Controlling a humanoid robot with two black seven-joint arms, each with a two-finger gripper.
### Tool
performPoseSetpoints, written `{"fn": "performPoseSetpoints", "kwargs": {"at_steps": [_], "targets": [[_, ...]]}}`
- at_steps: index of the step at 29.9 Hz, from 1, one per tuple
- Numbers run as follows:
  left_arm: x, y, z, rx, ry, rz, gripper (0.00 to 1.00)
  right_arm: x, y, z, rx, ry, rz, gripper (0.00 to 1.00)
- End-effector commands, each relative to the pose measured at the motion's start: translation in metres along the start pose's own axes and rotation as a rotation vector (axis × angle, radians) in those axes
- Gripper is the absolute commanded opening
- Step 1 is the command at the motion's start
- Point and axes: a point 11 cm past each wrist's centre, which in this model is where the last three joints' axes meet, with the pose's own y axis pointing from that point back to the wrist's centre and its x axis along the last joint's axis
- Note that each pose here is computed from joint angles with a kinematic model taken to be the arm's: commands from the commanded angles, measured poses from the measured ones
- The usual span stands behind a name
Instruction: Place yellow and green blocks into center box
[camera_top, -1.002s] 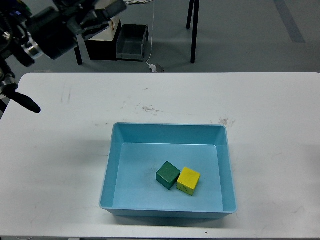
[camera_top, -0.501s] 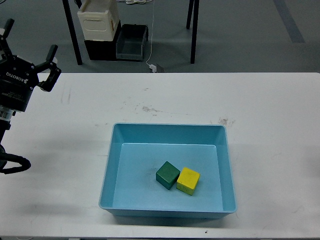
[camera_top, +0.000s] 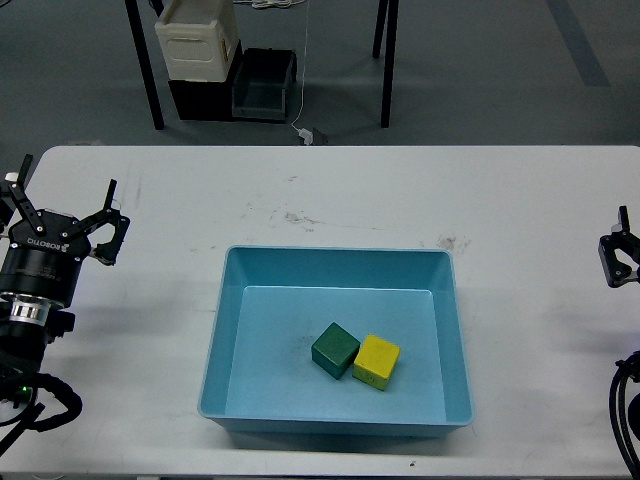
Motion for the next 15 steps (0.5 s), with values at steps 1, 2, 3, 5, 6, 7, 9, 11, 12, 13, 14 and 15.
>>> {"fn": "performPoseSetpoints", "kwargs": {"at_steps": [1, 2, 3, 5, 6, 7, 9, 11, 12, 13, 14, 15], "targets": [[0.001, 0.006, -0.007, -0.013, 0.082, 0.030, 1.00, 0.002, 0.003, 0.008, -0.010, -0.081, 0.015, 1.00], [-0.001, 0.007, -0.009, -0.015, 0.106, 0.033, 1.00, 0.001, 0.004, 0.009, -0.010, -0.095, 0.010, 1.00], [-0.001, 0.008, -0.010, -0.016, 0.122, 0.039, 1.00, 0.002, 0.006, 0.011, -0.010, -0.109, 0.005, 1.00], [0.000, 0.013, -0.012, -0.014, 0.153, 0.058, 1.00, 0.003, 0.011, 0.015, -0.004, -0.136, -0.006, 1.00], [0.000, 0.015, -0.015, -0.005, 0.170, 0.067, 1.00, 0.005, 0.014, 0.016, -0.002, -0.145, -0.005, 1.00], [0.000, 0.017, -0.019, 0.006, 0.183, 0.075, 1.00, 0.006, 0.016, 0.017, -0.004, -0.147, -0.004, 1.00], [0.003, 0.022, -0.027, 0.029, 0.206, 0.097, 1.00, 0.007, 0.020, 0.018, -0.006, -0.148, -0.016, 1.00], [0.004, 0.023, -0.029, 0.025, 0.228, 0.107, 1.00, 0.004, 0.022, 0.019, -0.010, -0.159, -0.055, 1.00], [0.004, 0.024, -0.029, 0.022, 0.240, 0.112, 1.00, 0.005, 0.024, 0.019, -0.008, -0.162, -0.060, 1.00], [0.005, 0.024, -0.031, 0.016, 0.258, 0.118, 1.00, 0.008, 0.027, 0.018, -0.007, -0.164, -0.052, 1.00], [0.005, 0.025, -0.031, 0.009, 0.273, 0.123, 1.00, 0.009, 0.029, 0.019, -0.006, -0.165, -0.043, 1.00], [0.006, 0.025, -0.031, 0.004, 0.281, 0.128, 1.00, 0.011, 0.029, 0.018, -0.004, -0.166, -0.035, 1.00]]}}
